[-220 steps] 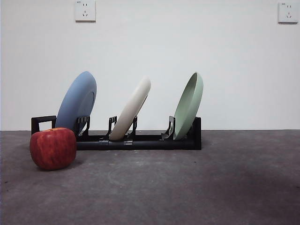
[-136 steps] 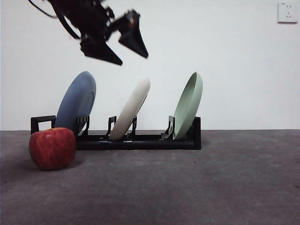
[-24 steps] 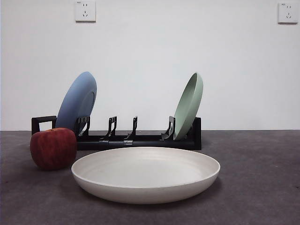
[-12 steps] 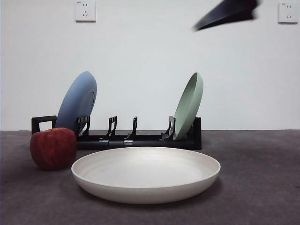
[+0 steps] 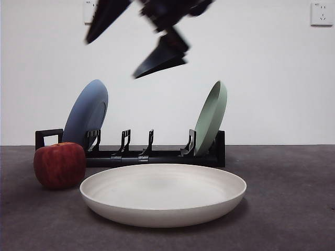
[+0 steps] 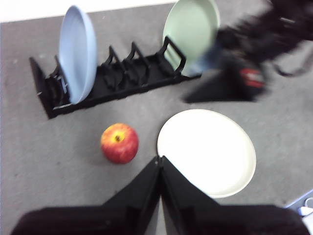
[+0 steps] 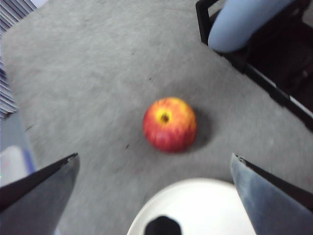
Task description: Take the yellow plate from the plate rack,put the plate on the table,take the apple from the table,put the apple in the plate
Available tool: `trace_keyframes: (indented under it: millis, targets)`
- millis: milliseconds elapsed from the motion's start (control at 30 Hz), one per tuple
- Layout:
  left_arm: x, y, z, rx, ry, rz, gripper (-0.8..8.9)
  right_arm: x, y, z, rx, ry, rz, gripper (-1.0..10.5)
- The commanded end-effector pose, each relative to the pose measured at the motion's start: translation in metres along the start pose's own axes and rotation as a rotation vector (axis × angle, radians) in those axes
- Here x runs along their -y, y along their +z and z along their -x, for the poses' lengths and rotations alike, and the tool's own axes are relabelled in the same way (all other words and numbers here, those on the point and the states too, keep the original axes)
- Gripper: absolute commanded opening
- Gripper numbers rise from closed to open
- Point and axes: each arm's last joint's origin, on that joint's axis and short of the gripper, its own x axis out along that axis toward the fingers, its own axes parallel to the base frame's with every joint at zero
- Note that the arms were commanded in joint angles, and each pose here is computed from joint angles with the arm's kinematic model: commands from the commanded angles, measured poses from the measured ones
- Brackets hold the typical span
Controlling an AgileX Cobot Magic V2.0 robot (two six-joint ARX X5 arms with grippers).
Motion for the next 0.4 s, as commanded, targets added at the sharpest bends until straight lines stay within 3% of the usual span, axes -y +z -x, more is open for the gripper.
trace_keyframes:
  millis: [33, 233, 400]
  targets:
    - [-0.003, -0.002, 0.002, 0.002, 0.004, 0.006, -0.06, -0.001, 0.013, -0.027, -0.027, -0.016, 0.012, 6.4]
    - [-0.01, -0.004, 0.008, 0.015, -0.01, -0.013, -0.06, -0.008, 0.03, -0.091, -0.128, -0.043, 0.072, 6.6]
    - [-0.013, -0.009, 0.009, -0.022, 0.009, -0.044, -0.06, -0.01, 0.022, -0.134, -0.192, -0.05, 0.072, 6.6]
